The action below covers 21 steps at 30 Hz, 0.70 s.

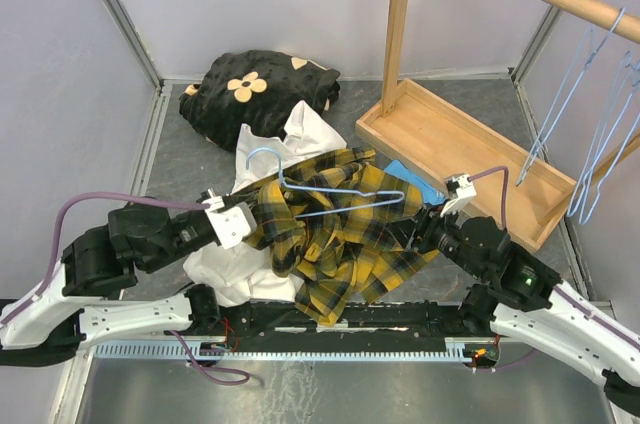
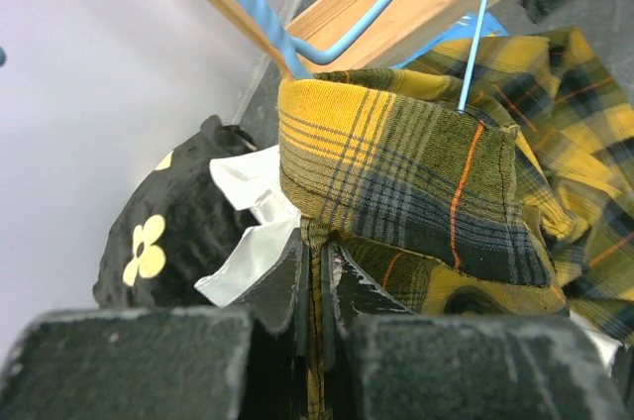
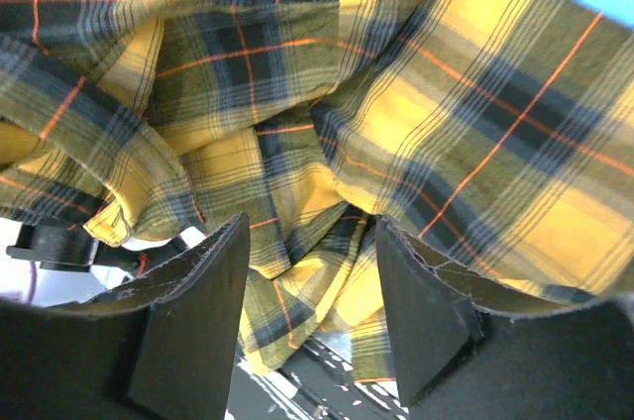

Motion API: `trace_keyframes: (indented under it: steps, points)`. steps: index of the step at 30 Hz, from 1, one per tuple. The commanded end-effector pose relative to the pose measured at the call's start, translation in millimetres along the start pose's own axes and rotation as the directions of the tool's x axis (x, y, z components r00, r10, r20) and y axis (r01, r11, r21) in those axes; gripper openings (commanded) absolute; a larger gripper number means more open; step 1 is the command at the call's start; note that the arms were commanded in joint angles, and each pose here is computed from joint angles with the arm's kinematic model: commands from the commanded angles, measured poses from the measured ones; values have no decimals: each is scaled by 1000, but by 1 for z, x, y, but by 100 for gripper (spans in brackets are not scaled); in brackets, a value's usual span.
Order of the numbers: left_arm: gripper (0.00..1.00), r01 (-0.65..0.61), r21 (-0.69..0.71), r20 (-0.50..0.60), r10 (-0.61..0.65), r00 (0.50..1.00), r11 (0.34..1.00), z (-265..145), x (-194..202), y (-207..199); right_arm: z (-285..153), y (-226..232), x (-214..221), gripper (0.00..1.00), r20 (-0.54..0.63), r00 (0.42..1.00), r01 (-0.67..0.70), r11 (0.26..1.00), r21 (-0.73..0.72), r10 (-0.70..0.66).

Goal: Place the shirt on the hanger
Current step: Hang the shirt on the hanger.

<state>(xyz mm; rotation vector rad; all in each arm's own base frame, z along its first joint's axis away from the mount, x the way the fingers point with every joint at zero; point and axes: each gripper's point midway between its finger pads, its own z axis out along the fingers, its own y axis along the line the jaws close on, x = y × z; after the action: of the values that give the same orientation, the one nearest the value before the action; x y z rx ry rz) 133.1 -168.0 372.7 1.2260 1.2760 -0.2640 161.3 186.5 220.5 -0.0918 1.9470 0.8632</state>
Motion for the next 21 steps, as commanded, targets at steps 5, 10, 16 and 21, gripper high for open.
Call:
trace_keyframes:
  steps: [5,10,16,21]
  points:
    - [3,103,-244,35,-97,995,964,11,-14,42,10,41,-9,63,158,963,-197,972,-132,217]
    - [3,106,-273,19,-105,994,956,15,-14,46,7,87,4,66,244,955,-139,980,-142,170]
    - [3,111,-242,35,-106,994,964,20,-18,41,22,119,17,67,266,949,-134,981,-137,167]
    - [3,116,-225,42,-109,993,967,22,-18,37,30,124,11,67,300,943,-124,989,-84,143]
